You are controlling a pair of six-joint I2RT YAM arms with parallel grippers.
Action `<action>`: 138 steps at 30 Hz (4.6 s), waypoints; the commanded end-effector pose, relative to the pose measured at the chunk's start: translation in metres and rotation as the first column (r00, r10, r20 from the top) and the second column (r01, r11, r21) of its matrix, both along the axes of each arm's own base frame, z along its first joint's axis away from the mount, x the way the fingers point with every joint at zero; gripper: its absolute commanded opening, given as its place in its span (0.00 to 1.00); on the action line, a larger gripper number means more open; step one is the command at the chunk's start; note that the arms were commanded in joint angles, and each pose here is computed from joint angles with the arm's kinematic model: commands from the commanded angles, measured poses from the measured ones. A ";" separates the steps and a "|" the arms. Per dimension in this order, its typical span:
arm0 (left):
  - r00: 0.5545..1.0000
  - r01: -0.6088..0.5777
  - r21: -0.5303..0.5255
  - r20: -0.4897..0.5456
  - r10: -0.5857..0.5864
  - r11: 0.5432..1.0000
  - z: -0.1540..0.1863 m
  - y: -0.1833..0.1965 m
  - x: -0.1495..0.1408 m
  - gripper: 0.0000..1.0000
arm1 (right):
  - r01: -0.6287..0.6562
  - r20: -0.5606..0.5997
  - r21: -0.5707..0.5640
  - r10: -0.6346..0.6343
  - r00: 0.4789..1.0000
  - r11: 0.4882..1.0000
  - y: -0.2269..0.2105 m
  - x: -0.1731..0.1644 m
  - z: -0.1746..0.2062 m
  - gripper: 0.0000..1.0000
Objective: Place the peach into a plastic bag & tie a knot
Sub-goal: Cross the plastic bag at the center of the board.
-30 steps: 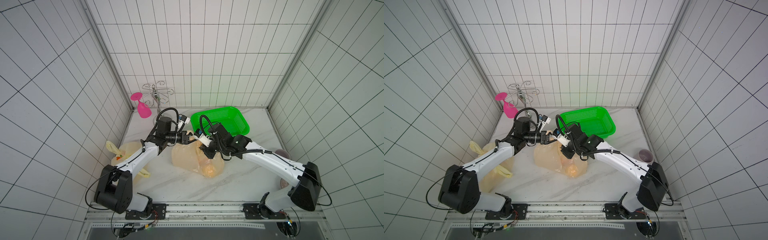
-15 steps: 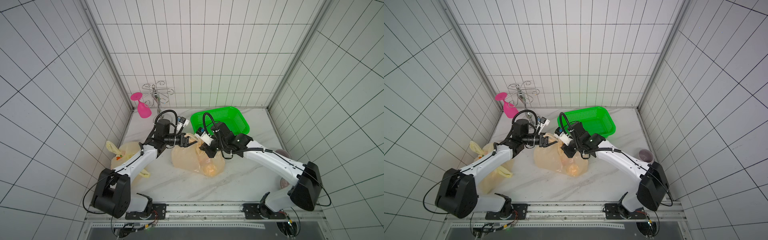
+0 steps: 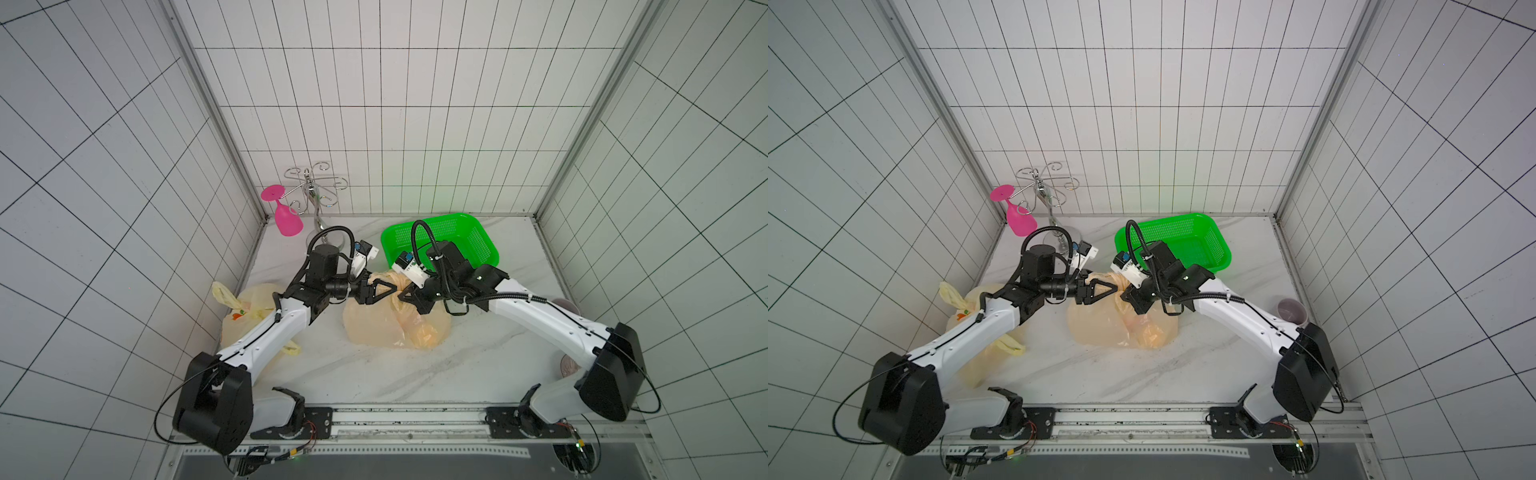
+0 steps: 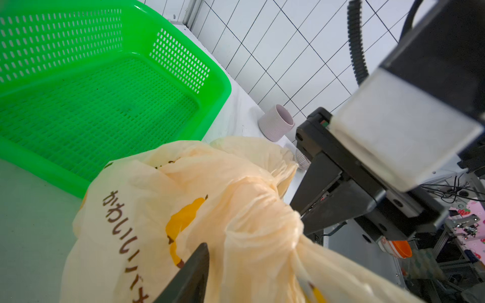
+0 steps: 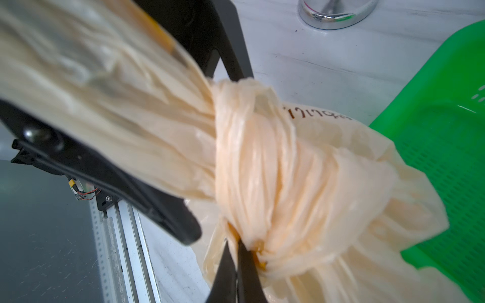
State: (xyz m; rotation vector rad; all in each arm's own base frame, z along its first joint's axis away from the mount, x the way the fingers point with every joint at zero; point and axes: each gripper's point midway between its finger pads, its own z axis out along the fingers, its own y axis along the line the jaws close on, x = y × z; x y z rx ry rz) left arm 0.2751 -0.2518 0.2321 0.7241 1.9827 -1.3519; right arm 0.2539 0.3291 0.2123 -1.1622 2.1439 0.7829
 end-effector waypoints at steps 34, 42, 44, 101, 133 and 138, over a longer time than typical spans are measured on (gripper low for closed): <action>0.991 -0.011 0.021 0.133 0.009 1.000 0.031 -0.013 0.003 0.00 | 0.096 0.103 0.012 -0.097 0.990 0.995 -0.044 -0.015 0.081 0.50; 0.986 0.011 0.019 0.165 -0.014 1.000 0.037 -0.015 -0.004 0.00 | 0.096 0.253 -0.281 -0.023 0.967 0.955 -0.079 0.001 0.062 0.82; 0.985 0.020 0.014 0.169 -0.022 1.000 0.039 -0.016 -0.005 0.00 | 0.075 0.277 -0.278 0.005 0.961 0.958 -0.076 0.002 0.066 0.93; 0.996 0.071 -0.084 0.054 -0.066 0.994 0.038 -0.024 -0.017 0.00 | 0.031 0.236 -0.207 0.020 0.971 0.978 0.010 0.044 -0.011 0.26; 1.000 0.000 -0.008 -0.023 0.000 1.000 -0.011 -0.017 -0.030 0.05 | 0.325 0.339 0.044 -0.321 0.885 0.945 -0.017 0.101 0.020 0.00; 0.999 0.017 -0.027 -0.036 -0.018 1.000 -0.006 -0.018 -0.035 0.04 | 0.297 0.369 0.119 -0.320 0.873 0.947 -0.015 0.097 0.033 0.01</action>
